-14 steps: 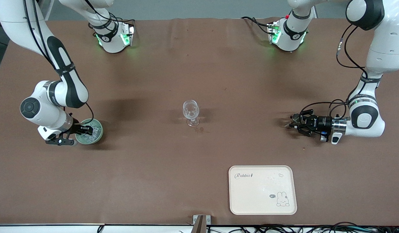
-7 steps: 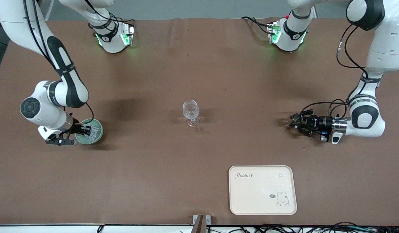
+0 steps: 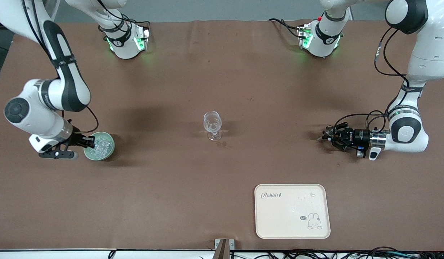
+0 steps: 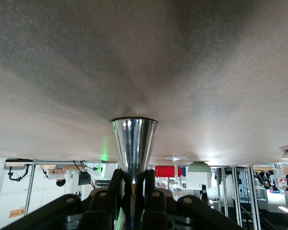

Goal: Pour wine and add ice with both arms
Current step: 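Pinch an ice cube from the green bowl with the right gripper, then carry the jigger with the left gripper over the wine glass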

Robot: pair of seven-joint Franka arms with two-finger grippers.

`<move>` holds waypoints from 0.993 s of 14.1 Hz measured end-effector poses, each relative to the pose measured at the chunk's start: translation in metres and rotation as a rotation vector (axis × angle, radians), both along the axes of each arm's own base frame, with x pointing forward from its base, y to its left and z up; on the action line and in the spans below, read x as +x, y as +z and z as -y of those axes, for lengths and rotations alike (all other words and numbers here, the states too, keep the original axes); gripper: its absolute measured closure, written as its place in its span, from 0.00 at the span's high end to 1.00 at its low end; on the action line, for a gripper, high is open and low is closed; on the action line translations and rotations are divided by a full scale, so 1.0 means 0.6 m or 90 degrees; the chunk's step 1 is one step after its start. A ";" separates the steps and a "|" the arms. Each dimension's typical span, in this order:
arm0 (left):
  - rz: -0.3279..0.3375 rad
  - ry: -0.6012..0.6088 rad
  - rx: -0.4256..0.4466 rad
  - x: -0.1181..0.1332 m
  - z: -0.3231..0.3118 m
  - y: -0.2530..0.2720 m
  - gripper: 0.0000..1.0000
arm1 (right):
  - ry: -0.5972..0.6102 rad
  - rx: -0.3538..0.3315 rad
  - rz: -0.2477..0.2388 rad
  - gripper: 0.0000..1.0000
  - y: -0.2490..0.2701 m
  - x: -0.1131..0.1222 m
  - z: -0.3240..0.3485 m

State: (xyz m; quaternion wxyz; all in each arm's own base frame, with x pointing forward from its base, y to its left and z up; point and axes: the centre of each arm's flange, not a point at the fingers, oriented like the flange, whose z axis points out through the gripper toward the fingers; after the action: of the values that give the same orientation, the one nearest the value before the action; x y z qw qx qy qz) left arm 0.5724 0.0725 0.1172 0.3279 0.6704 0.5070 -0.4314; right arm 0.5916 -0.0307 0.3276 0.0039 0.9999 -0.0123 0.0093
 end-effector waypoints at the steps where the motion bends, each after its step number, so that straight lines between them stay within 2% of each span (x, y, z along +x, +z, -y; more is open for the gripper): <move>1: 0.000 0.000 0.000 0.000 0.000 0.000 0.22 | 0.001 0.001 0.001 0.27 0.040 -0.005 -0.003; 6: 0.005 0.002 -0.010 0.008 0.014 0.005 0.22 | 0.007 0.005 -0.012 0.27 0.278 -0.013 -0.011; 8: 0.004 -0.006 -0.023 0.019 0.041 0.017 0.22 | 0.012 0.005 -0.016 0.27 0.346 -0.011 -0.019; 11: -0.008 -0.013 -0.043 0.042 0.093 0.044 0.22 | 0.016 0.006 -0.022 0.27 0.395 -0.015 -0.026; 14: -0.011 -0.014 -0.071 0.053 0.143 0.060 0.22 | 0.020 0.006 -0.024 0.27 0.397 -0.015 -0.031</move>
State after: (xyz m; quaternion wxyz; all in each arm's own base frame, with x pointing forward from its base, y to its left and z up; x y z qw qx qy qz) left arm 0.6043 -0.0131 0.1529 0.3552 0.6529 0.4775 -0.4686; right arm 0.5828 -0.0121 0.5661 -0.0008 1.0000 0.0033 -0.0092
